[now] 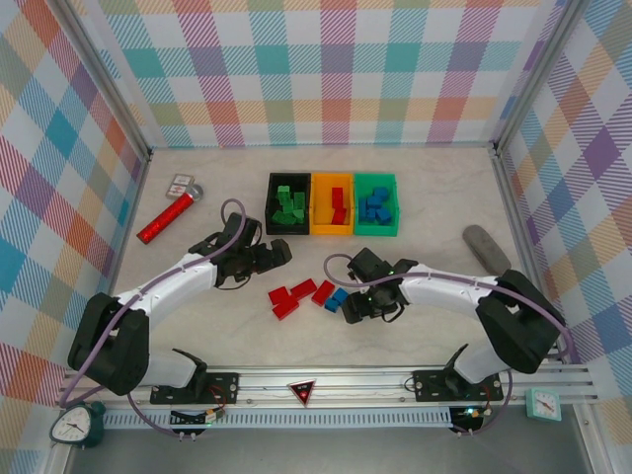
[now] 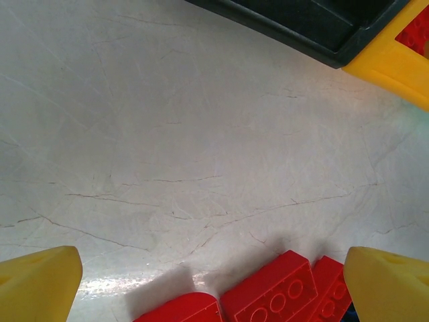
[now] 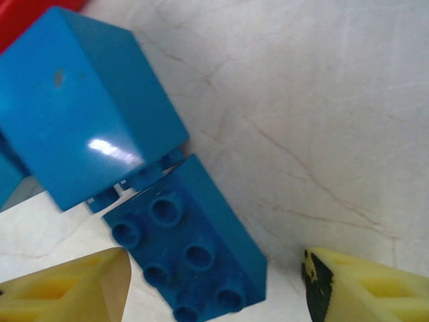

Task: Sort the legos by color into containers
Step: Pick up the lego from the bottom-center of the table, then place the lego in the container.

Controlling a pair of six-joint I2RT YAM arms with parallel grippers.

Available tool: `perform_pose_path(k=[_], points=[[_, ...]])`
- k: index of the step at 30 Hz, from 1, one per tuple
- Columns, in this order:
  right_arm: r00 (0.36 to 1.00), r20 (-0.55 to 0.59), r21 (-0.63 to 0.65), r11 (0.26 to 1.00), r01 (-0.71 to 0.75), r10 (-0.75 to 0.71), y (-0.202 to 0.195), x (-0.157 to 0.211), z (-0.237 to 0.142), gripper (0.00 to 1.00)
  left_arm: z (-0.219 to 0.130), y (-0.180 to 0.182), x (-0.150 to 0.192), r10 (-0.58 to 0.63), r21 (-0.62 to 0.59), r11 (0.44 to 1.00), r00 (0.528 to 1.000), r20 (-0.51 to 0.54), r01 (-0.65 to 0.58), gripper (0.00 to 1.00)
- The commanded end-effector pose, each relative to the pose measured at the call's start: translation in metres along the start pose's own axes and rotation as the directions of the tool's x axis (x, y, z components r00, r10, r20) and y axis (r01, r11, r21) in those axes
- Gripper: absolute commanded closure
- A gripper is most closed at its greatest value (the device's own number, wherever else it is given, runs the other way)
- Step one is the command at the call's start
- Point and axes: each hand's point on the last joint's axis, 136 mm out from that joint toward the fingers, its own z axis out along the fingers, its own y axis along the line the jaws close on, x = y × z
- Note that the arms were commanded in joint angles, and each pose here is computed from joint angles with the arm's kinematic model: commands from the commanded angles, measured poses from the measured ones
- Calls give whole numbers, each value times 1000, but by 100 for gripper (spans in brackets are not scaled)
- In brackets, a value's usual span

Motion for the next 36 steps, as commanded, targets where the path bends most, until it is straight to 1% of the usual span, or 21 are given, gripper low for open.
perform_pose_path(k=[1, 3, 5, 7, 11, 17, 20, 24, 26, 31, 36], points=[[1000, 21, -10, 1000, 14, -14, 8, -8, 1, 40, -8, -4, -8, -13, 10, 1000, 999, 30, 13, 0], [1000, 24, -6, 1000, 9, -9, 8, -8, 1, 51, -5, -5, -8, -15, 15, 1000, 1000, 24, 15, 0], [1000, 31, 3, 1000, 5, -5, 7, -8, -1, 59, -4, -6, -7, -14, 17, 1000, 1000, 15, 13, 0], [999, 42, 4, 1000, -2, 2, 7, -9, -4, 63, -3, -7, -7, -11, 20, 1000, 1000, 12, 11, 0], [996, 83, -11, 1000, -16, 17, 9, -13, -15, 65, -6, -8, -9, -7, 22, 1000, 1000, 24, 7, 0], [976, 210, -29, 998, -50, 55, 6, -38, -45, 67, -6, -5, -5, -9, 20, 1000, 1000, 20, 9, 0], [954, 278, -70, 993, -97, 113, -2, -62, -59, 68, -6, -6, -5, -13, 31, 999, 1000, 20, 13, 0], [908, 359, -147, 974, -175, 217, -20, -106, -80, 68, -8, -8, -4, -12, 41, 999, 1000, 16, 12, 0], [891, 367, -186, 960, -210, 266, -29, -127, -89, 68, -9, -8, -2, -9, 41, 999, 1000, 10, 8, 0], [858, 383, -212, 937, -278, 342, -57, -181, -107, 67, -12, -5, 4, -1, 33, 999, 1000, -10, 2, 0], [851, 372, -210, 927, -310, 369, -77, -227, -109, 66, -16, -2, 9, -1, 29, 1000, 1000, -15, 2, 0]])
